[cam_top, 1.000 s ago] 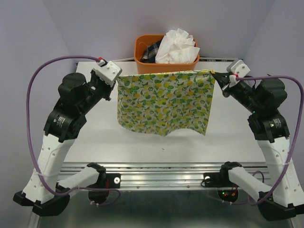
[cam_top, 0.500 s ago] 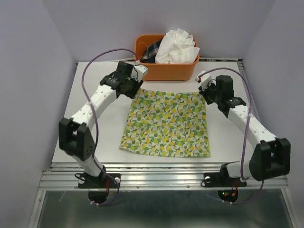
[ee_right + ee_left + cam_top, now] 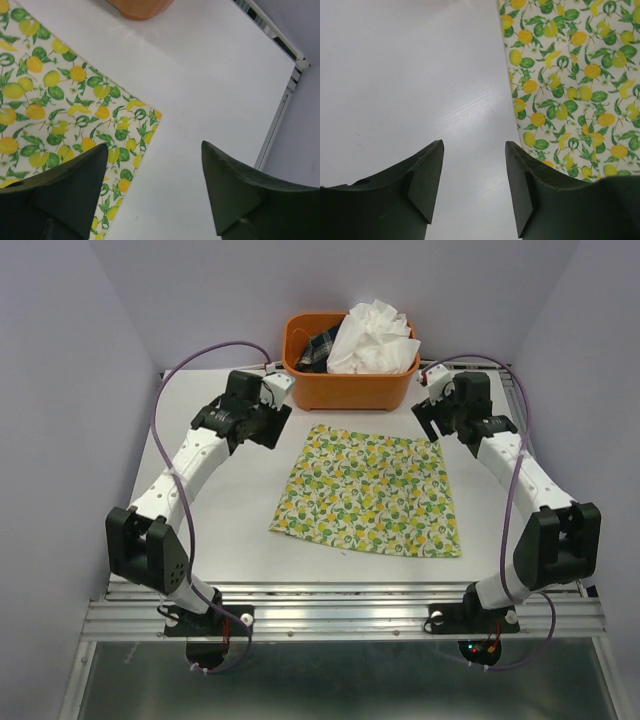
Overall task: Fold and stack the skirts
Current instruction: Flatten the skirt out
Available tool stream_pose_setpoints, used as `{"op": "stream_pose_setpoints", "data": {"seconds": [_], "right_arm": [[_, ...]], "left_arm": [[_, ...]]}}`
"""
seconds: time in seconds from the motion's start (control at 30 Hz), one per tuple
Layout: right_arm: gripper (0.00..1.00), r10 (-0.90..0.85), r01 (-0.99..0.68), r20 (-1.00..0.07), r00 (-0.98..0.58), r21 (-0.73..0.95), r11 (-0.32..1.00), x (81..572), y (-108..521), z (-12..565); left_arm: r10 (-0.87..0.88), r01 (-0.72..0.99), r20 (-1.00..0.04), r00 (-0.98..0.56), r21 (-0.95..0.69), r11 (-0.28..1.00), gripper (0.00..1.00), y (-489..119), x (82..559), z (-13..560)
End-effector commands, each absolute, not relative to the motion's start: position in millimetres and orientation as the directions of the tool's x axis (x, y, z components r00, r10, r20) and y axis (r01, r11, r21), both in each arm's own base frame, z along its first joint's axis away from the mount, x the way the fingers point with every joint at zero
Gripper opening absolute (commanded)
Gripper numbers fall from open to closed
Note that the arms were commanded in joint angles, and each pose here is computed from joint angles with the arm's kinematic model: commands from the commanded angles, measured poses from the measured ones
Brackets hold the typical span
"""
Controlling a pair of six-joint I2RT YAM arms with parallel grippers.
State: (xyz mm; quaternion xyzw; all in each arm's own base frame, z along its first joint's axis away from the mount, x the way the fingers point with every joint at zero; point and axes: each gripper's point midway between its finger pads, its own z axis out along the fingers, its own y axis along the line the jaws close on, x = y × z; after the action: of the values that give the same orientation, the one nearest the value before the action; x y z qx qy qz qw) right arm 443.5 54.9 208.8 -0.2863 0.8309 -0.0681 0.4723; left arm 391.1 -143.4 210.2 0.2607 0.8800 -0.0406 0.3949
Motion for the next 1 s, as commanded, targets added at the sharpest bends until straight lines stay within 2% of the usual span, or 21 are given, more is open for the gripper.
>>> {"op": "stream_pose_setpoints", "data": {"seconds": [0.0, 0.1, 0.3, 0.53, 0.7, 0.83, 0.97], "right_arm": [[0.74, -0.584, -0.527, -0.687, -0.433, -0.332, 0.782, 421, 64, 196], [0.65, -0.627, -0.589, -0.604, -0.492, -0.300, 0.751, 411, 61, 163], [0.63, -0.702, -0.676, -0.425, -0.571, -0.242, 0.696, 386, 49, 103], [0.61, -0.772, -0.744, -0.277, -0.572, -0.220, 0.631, 350, 32, 57], [0.58, -0.804, -0.801, -0.173, -0.568, -0.109, 0.589, 299, 26, 26], [0.58, -0.829, -0.836, -0.138, -0.543, -0.006, 0.548, 257, 37, 12], [0.58, -0.874, -0.882, -0.112, -0.472, 0.071, 0.467, 213, 63, 6]], "left_arm": [[0.447, 0.606, -0.717, -0.535, 0.043, 0.795, 0.57, -165, 370, 190], [0.510, 0.682, -0.675, -0.534, 0.013, 0.731, 0.45, -176, 354, 168], [0.636, 0.778, -0.543, -0.548, -0.050, 0.627, 0.30, -193, 316, 120], [0.727, 0.788, -0.347, -0.592, -0.060, 0.613, 0.19, -183, 301, 50], [0.731, 0.770, -0.281, -0.622, -0.049, 0.637, 0.14, -180, 312, 22], [0.731, 0.750, -0.208, -0.650, -0.022, 0.661, 0.12, -173, 328, -7], [0.716, 0.727, -0.200, -0.669, 0.025, 0.686, 0.11, -170, 367, -10]]}}
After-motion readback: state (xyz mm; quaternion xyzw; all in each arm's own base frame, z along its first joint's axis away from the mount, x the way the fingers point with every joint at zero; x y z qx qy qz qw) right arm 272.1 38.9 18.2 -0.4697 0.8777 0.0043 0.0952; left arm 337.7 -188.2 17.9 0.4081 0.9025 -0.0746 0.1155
